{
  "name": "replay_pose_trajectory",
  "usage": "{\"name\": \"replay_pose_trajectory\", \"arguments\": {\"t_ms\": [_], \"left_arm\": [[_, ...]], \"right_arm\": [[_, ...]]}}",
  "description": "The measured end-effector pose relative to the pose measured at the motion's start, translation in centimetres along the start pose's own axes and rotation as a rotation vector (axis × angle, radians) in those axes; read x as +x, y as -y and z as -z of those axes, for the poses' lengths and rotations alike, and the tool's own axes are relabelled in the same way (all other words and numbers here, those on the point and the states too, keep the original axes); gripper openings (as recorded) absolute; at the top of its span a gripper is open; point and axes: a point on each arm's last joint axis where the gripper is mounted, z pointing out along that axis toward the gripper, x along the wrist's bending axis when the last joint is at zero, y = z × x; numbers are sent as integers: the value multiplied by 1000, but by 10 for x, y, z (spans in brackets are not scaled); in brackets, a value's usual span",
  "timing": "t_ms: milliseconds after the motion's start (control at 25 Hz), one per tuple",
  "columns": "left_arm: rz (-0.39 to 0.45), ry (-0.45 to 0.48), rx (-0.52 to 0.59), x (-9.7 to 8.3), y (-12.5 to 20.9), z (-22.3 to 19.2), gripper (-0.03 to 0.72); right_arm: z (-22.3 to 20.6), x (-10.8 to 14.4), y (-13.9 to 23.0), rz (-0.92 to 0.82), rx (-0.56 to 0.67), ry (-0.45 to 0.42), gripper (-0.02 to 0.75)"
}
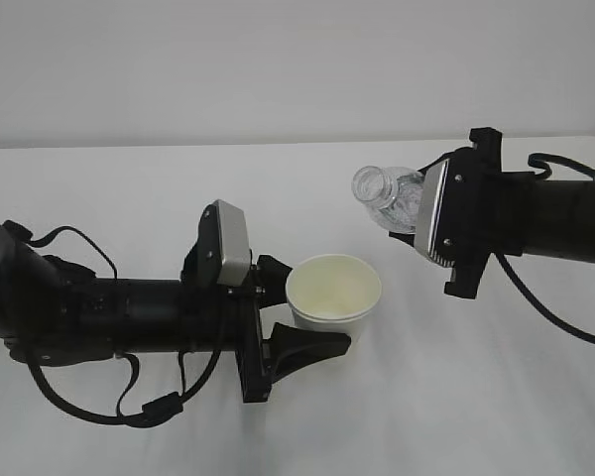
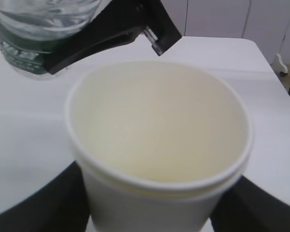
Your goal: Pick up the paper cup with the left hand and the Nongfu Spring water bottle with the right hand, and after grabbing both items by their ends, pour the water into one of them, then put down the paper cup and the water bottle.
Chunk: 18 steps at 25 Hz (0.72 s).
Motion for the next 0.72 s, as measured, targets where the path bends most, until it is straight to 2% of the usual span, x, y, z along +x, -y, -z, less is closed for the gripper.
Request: {"name": "replay_pose_trajectory", "arguments": {"t_ms": [720], "left_arm": [[-5, 24, -3, -8, -2, -7, 482]], "right_arm": [[0, -1, 0, 120, 5, 8, 456]]}}
